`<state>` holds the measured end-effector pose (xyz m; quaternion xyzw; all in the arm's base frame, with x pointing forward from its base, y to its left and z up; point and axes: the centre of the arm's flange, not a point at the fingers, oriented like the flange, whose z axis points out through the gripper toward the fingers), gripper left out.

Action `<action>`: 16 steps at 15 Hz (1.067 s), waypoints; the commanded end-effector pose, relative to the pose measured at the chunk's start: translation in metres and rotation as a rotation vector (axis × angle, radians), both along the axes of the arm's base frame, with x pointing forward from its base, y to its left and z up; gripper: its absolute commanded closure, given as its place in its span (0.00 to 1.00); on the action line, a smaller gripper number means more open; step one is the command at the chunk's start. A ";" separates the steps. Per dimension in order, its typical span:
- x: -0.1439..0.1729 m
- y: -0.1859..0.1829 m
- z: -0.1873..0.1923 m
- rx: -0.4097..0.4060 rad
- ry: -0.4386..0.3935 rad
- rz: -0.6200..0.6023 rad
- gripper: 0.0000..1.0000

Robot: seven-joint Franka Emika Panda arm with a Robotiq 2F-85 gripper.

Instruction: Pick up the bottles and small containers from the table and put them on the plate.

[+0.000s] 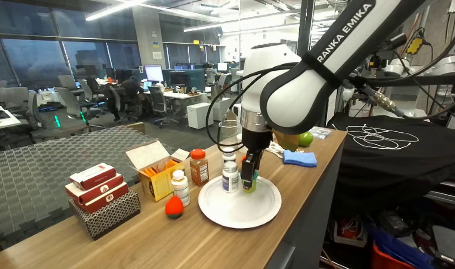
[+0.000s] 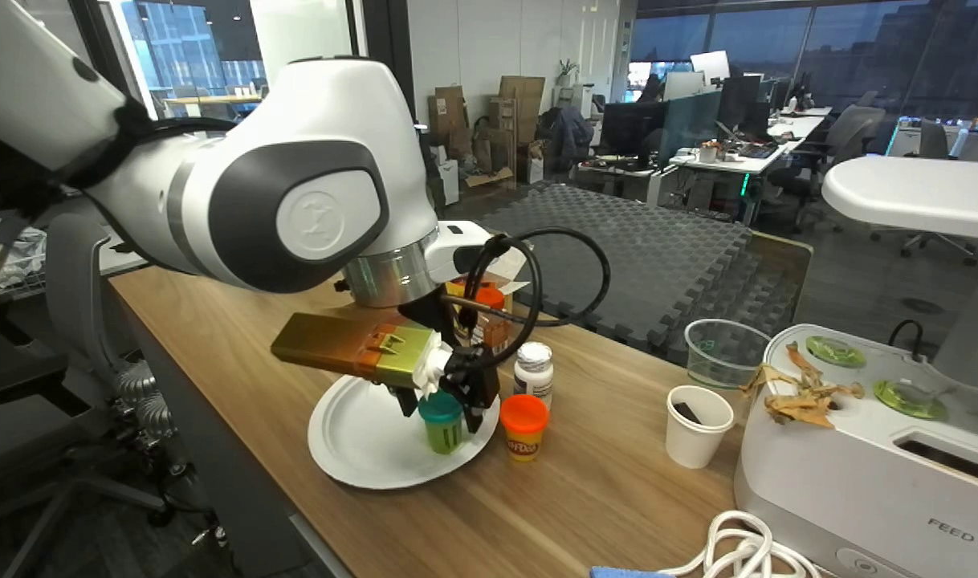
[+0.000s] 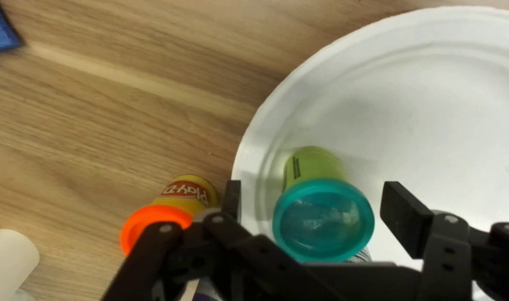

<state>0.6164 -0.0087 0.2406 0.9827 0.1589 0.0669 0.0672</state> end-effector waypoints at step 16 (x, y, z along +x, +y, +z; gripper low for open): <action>0.012 -0.044 0.064 0.010 -0.147 -0.082 0.00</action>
